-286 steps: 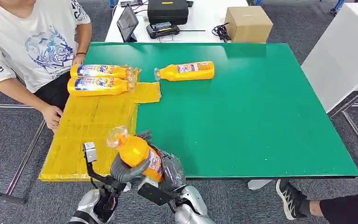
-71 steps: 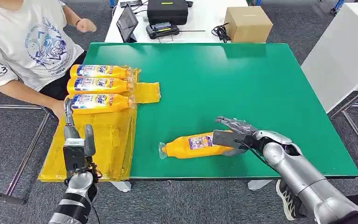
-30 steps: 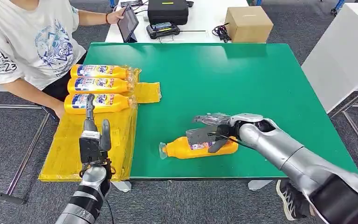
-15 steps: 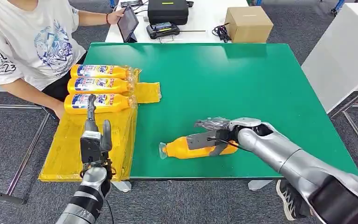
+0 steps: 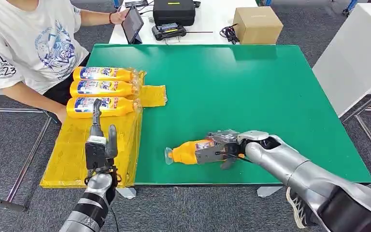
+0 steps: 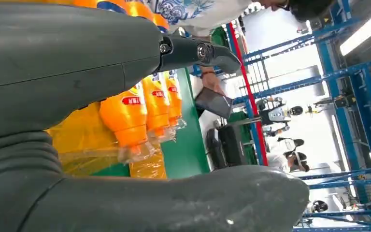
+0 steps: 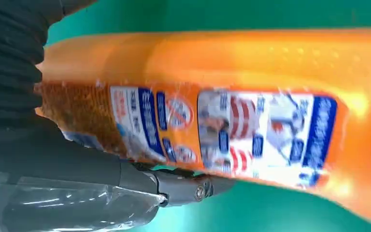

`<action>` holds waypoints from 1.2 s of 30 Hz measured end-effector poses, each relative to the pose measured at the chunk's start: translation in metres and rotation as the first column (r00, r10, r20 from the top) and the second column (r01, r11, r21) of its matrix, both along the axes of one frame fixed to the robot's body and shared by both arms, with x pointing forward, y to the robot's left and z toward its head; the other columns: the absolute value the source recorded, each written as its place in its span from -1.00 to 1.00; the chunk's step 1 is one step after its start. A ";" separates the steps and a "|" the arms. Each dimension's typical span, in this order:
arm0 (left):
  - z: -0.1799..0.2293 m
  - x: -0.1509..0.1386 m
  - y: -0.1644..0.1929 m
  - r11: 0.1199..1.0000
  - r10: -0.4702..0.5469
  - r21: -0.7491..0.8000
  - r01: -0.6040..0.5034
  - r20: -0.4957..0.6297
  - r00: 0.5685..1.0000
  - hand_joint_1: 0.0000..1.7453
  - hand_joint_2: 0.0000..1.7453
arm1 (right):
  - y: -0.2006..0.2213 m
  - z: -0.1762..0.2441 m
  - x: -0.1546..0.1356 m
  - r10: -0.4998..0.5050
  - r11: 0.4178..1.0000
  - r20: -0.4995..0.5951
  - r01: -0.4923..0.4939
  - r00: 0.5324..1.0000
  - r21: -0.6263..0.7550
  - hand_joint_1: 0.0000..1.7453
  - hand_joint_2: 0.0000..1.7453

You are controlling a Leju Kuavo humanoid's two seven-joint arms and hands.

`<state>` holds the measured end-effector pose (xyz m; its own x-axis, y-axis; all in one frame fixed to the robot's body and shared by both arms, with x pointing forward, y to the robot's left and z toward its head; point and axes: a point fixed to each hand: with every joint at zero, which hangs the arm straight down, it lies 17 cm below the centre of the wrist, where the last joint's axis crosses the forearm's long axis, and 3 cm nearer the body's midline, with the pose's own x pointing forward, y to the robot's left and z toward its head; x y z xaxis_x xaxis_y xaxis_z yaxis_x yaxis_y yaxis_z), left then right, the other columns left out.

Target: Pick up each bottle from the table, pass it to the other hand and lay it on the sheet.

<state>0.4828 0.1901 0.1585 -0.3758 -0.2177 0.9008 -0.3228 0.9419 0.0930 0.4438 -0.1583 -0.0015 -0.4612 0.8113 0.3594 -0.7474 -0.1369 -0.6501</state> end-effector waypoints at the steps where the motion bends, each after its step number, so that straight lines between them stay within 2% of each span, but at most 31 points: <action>1: 0.000 0.000 -0.001 1.000 -0.003 -0.001 0.003 -0.001 1.000 -1.00 -1.00 | -0.001 -0.002 -0.001 -0.001 1.000 -0.002 0.001 1.000 -0.003 -1.00 1.00; 9: -0.003 0.002 -0.002 1.000 -0.009 0.001 0.009 -0.010 1.000 -1.00 -1.00 | -0.002 -0.011 -0.004 0.007 1.000 -0.006 -0.007 1.000 -0.029 -1.00 1.00; 10: -0.003 0.002 -0.002 1.000 -0.009 0.001 0.009 -0.010 1.000 -1.00 -1.00 | -0.002 -0.012 -0.005 0.008 0.999 -0.006 -0.009 1.000 -0.032 -0.64 1.00; 11: -0.004 0.002 -0.003 1.000 -0.010 0.001 0.010 -0.012 1.000 -1.00 -1.00 | -0.002 -0.013 -0.005 0.009 0.999 -0.006 -0.010 1.000 -0.034 0.72 1.00; 12: -0.004 0.002 -0.003 1.000 -0.010 0.000 0.010 -0.014 1.000 -1.00 -1.00 | -0.003 -0.014 -0.005 0.010 0.999 -0.006 -0.010 1.000 -0.038 1.00 1.00; 23: -0.005 0.002 -0.005 1.000 -0.011 -0.005 0.010 -0.018 1.000 -1.00 -1.00 | 0.004 -0.011 0.006 0.004 1.000 0.076 -0.003 0.997 -0.021 1.00 1.00; 26: -0.006 0.002 -0.004 1.000 -0.010 -0.005 0.010 -0.019 1.000 -1.00 -1.00 | 0.011 -0.008 0.012 -0.010 1.000 0.135 0.008 0.991 0.017 1.00 1.00; 28: -0.007 0.001 -0.003 1.000 -0.006 -0.005 0.006 -0.021 1.000 -1.00 -1.00 | 0.023 -0.004 0.017 -0.056 0.995 0.215 0.037 0.975 0.094 1.00 1.00; 32: -0.009 -0.001 -0.002 1.000 -0.004 -0.006 0.004 -0.024 1.000 -1.00 -1.00 | 0.034 0.001 0.018 -0.146 0.975 0.265 0.094 0.953 0.202 1.00 1.00; 34: -0.009 -0.003 -0.001 1.000 -0.003 -0.010 0.003 -0.022 1.000 -1.00 -1.00 | 0.043 0.011 0.017 -0.204 0.953 0.323 0.112 0.924 0.280 1.00 1.00; 36: -0.012 -0.006 0.005 1.000 0.005 -0.026 -0.006 -0.025 1.000 -1.00 -1.00 | 0.060 0.035 0.011 -0.308 0.895 0.383 0.130 0.871 0.426 1.00 1.00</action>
